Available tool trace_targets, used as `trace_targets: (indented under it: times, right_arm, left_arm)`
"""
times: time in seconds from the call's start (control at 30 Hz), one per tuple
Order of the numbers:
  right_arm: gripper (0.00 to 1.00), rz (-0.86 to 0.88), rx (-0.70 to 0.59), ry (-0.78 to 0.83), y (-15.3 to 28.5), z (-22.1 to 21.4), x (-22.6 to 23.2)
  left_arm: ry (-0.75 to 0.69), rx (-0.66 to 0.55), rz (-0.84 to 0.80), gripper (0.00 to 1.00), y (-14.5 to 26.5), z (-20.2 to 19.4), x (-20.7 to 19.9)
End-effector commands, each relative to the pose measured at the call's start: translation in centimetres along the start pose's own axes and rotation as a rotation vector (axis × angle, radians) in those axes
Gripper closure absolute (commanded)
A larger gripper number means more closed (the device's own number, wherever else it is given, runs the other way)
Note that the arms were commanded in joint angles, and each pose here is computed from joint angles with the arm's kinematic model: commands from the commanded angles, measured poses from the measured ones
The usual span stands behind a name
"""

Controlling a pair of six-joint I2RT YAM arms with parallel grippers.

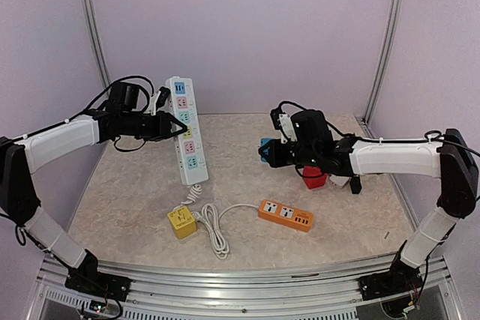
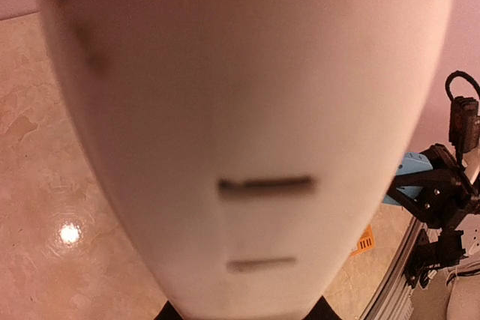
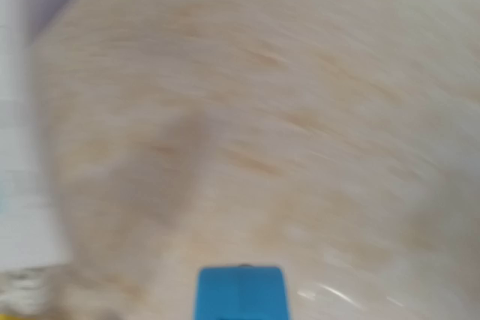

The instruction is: Pull the plug off the socket

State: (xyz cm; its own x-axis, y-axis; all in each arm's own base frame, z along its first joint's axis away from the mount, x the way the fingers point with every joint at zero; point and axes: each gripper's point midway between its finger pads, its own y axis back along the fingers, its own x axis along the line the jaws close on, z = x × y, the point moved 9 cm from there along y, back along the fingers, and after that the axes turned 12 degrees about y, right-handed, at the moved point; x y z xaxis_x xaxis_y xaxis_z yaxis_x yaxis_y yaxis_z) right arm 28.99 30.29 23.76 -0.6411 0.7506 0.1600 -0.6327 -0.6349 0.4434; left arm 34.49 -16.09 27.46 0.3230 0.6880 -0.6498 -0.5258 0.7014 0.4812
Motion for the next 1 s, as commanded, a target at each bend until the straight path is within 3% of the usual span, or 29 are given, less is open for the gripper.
trace_targets:
  times: [0.0,0.3,0.63,0.87,0.97]
  right_arm:
    - [1.0,-0.016,-0.002,-0.124,0.7,-1.7,-3.2]
    - [1.0,-0.081,0.09,-0.21,-0.7,-6.3,-7.1]
    - [1.0,-0.099,0.164,-0.251,-2.5,-8.5,-7.7]
    - [0.92,-0.151,0.238,-0.267,-3.3,-10.3,-8.3]
    - [0.84,-0.163,0.251,-0.271,-3.5,-10.7,-8.5]
  left_arm:
    - [-0.086,-0.107,-0.054,1.0,2.2,2.4,-2.1]
    - [-0.078,-0.1,-0.058,1.0,2.0,2.3,-1.9]
    - [-0.066,-0.09,-0.07,1.0,1.8,2.3,-1.8]
    - [-0.065,-0.089,-0.073,1.0,1.8,2.3,-1.7]
    - [-0.064,-0.085,-0.077,1.0,1.7,2.3,-1.7]
